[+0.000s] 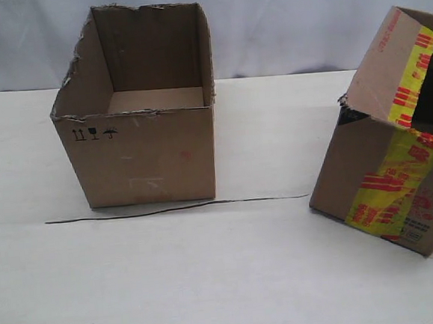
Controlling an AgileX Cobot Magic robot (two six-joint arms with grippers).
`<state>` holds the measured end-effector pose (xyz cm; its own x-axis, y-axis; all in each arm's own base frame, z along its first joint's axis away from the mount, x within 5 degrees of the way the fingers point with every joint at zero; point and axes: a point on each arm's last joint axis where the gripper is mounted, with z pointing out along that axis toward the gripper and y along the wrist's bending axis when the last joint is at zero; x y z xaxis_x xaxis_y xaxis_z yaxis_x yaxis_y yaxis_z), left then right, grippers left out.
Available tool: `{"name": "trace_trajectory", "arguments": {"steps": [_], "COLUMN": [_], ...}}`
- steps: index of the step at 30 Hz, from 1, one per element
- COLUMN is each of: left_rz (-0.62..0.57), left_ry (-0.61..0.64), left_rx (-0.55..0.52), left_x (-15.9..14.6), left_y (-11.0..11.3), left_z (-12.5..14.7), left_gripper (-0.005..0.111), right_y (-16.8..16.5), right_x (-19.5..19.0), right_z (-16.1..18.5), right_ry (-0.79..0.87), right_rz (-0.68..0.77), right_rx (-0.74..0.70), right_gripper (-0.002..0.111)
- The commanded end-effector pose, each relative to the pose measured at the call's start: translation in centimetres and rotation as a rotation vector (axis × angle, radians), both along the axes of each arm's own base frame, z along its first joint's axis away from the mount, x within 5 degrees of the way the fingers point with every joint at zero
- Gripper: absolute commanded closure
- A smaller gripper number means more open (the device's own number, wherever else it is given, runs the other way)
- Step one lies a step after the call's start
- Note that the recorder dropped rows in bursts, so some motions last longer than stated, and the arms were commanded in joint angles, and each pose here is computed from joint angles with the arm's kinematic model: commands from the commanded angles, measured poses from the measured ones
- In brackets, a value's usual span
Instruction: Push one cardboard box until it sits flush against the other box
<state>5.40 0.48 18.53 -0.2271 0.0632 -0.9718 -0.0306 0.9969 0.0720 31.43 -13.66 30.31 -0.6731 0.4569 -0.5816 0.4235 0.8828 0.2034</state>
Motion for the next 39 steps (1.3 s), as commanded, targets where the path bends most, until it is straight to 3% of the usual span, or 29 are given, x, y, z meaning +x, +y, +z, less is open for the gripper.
{"name": "trace_trajectory", "arguments": {"steps": [1,6,16,27,39], "left_rz": [-0.010,-0.010,-0.010,-0.010,-0.010], "left_ry": [-0.011,-0.011,-0.011,-0.011,-0.011], "left_rx": [-0.007,-0.007,-0.007,-0.007,-0.007], "left_x": [0.0,0.0,0.0,0.0,0.0], "left_y": [-0.1,-0.1,-0.1,-0.1,-0.1], "left_z": [0.1,0.1,0.1,0.1,0.1], "left_gripper": [0.107,0.107,0.107,0.107,0.107], "right_y": [-1.8,-1.1,2.6,10.2,17.2], "right_x": [1.9,4.3,7.3,9.6,10.8], "right_z": [-4.8,-10.1,-13.9,-16.0,-17.0], "right_ry": [0.057,0.071,-0.082,-0.056,-0.064], "right_rz": [0.001,0.106,0.284,0.413,0.440], "right_rx": [0.090,0.287,0.663,0.701,0.721], "right_gripper": [0.108,0.108,0.108,0.108,0.108]}}
